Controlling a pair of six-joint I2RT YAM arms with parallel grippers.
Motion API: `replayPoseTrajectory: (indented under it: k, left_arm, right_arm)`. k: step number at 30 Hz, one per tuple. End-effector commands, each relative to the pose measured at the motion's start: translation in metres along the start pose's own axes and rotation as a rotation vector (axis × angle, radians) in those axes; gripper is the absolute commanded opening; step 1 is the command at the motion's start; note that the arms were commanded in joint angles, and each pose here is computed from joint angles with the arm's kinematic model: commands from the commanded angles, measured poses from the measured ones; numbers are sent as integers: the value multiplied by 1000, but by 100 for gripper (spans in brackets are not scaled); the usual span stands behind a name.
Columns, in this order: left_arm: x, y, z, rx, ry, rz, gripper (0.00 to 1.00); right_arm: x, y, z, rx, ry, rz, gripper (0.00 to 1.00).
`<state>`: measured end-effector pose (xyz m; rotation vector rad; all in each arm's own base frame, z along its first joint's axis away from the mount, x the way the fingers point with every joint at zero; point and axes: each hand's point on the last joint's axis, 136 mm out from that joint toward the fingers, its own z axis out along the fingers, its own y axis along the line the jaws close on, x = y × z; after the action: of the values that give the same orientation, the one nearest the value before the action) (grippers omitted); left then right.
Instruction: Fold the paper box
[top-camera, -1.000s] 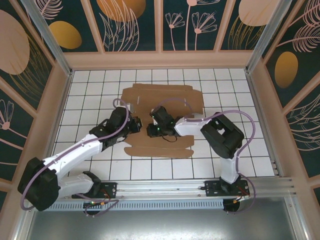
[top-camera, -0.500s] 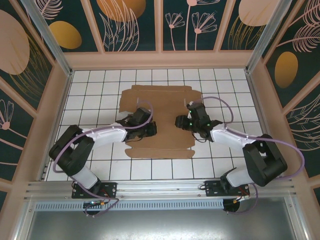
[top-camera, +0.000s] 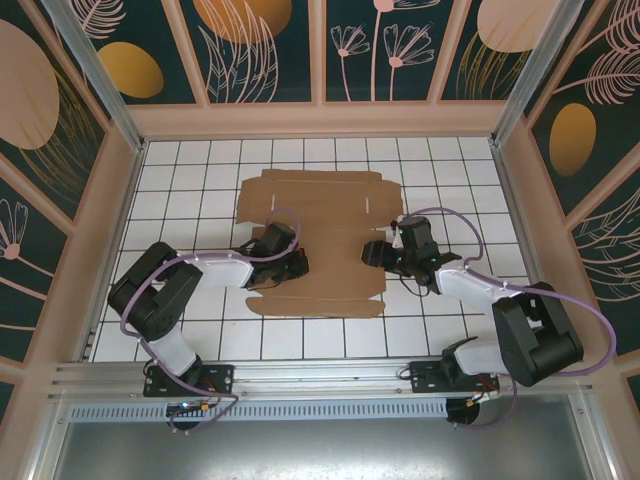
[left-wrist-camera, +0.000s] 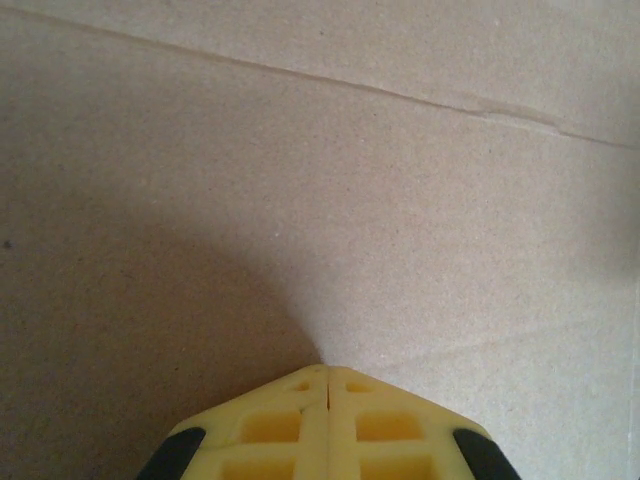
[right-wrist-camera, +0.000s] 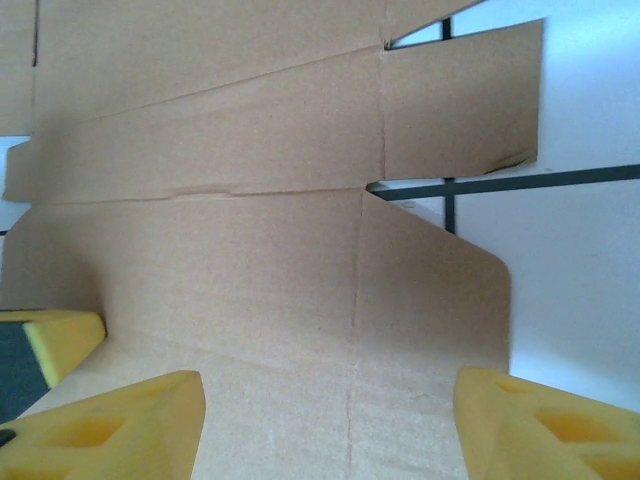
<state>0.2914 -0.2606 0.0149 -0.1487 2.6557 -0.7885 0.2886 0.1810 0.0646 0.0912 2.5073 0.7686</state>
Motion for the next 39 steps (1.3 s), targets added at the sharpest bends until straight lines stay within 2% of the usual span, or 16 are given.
replayPoseTrajectory:
  k: [1, 6, 12, 15, 17, 21, 24, 27, 30, 35, 39]
  left_arm:
    - [18, 54, -5, -147, 34, -81, 0]
    - [13, 59, -17, -159, 3, -82, 0]
    - [-25, 16, -49, -72, -100, 16, 0]
    - [-41, 7, -61, -98, -138, 70, 0]
    - [-44, 8, -59, -114, -135, 75, 0]
    - [-31, 19, -40, -112, -81, 30, 0]
    - [-24, 31, -28, -130, -54, 7, 0]
    - [-23, 42, -22, -144, -43, -23, 0]
    - [-22, 47, -19, -147, -38, -47, 0]
    - [-15, 52, -14, -139, -23, -62, 0]
    - [-6, 58, -9, -136, 4, -70, 0]
  right_arm:
    - [-10, 19, 5, -77, 12, -17, 66]
    - [-14, 29, 1, -126, -11, -21, 65]
    - [-19, 18, -11, -56, -55, 8, 67]
    - [-21, 10, -20, -65, -91, 72, 70]
    - [-24, 6, -28, -113, -115, 147, 83]
    - [-29, -8, -43, -155, -174, 259, 86]
    - [-29, -14, -46, -201, -191, 306, 93]
    - [-34, -3, -40, -334, -164, 356, 94]
    - [-38, 4, -26, -385, -137, 416, 92]
    - [-57, 9, -5, -413, -151, 450, 83]
    - [-70, 6, 13, -429, -176, 498, 81]
